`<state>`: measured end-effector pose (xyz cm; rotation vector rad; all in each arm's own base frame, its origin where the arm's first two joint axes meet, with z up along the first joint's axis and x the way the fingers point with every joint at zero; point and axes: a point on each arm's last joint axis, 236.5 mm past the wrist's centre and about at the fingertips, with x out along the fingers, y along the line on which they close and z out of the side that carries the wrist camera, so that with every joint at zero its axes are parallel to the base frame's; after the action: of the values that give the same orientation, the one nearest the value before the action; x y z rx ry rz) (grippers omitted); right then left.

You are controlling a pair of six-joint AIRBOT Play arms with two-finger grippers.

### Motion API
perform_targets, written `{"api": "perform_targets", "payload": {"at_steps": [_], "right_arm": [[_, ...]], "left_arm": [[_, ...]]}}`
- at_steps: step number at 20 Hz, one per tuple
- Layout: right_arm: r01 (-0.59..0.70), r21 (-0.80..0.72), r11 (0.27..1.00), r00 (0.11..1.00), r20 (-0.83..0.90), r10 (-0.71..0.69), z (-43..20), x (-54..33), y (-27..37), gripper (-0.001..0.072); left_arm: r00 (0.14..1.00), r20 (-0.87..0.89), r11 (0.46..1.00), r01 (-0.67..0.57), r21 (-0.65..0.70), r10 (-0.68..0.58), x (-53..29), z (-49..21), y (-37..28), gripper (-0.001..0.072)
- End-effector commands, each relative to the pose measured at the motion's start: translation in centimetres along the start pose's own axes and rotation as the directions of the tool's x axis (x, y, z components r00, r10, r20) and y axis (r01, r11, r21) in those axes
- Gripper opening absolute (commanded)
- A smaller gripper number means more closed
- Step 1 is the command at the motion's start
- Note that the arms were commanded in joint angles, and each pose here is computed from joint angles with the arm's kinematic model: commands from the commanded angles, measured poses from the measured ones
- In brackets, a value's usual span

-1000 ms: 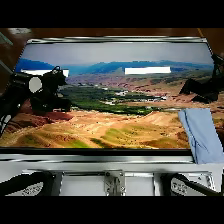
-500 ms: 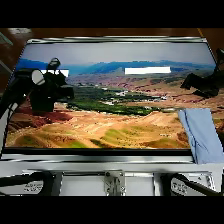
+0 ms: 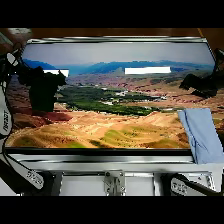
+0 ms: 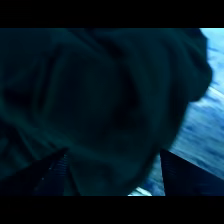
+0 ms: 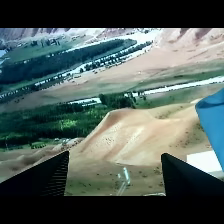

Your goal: Fold the shirts.

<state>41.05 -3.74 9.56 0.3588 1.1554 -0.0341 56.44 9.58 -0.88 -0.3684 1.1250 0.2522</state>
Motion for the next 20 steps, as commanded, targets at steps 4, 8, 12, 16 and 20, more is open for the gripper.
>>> {"api": "perform_targets", "payload": {"at_steps": [4, 8, 12, 16, 20], "right_arm": [[-0.069, -0.019, 0.997, 0.995, -0.075, 0.067, -1.6, 0.3, 1.5, 0.0687], [-0.094, -0.032, 0.995, 0.990, -0.113, 0.089, -2.5, 0.2, 2.0, 0.0684], [-0.104, -0.092, 0.990, 0.985, -0.144, 0.090, -3.2, 0.0, 2.0, 0.0493], [-0.159, -0.106, 0.982, 0.977, -0.162, 0.140, -4.1, -1.3, 3.5, 0.0509], [-0.183, -0.196, 0.963, 0.983, -0.039, 0.179, -4.1, -6.5, 5.5, 0.0512]], "left_arm": [[0.997, -0.074, 0.997, -0.034, -0.063, 0.029, 6.8, -1.4, 2.0, 0.0449], [0.993, -0.083, 0.996, 0.082, -0.039, -0.085, 4.2, -1.5, -1.2, 0.0044], [0.970, 0.123, 0.957, 0.178, 0.227, -0.210, -9.3, 1.8, -8.5, 0.0044], [0.826, 0.355, 0.837, 0.232, 0.495, -0.438, -31.1, -1.3, -17.6, 0.0044], [0.679, 0.366, 0.706, 0.322, 0.631, -0.637, -44.4, -9.3, -22.1, 0.0044]]}}
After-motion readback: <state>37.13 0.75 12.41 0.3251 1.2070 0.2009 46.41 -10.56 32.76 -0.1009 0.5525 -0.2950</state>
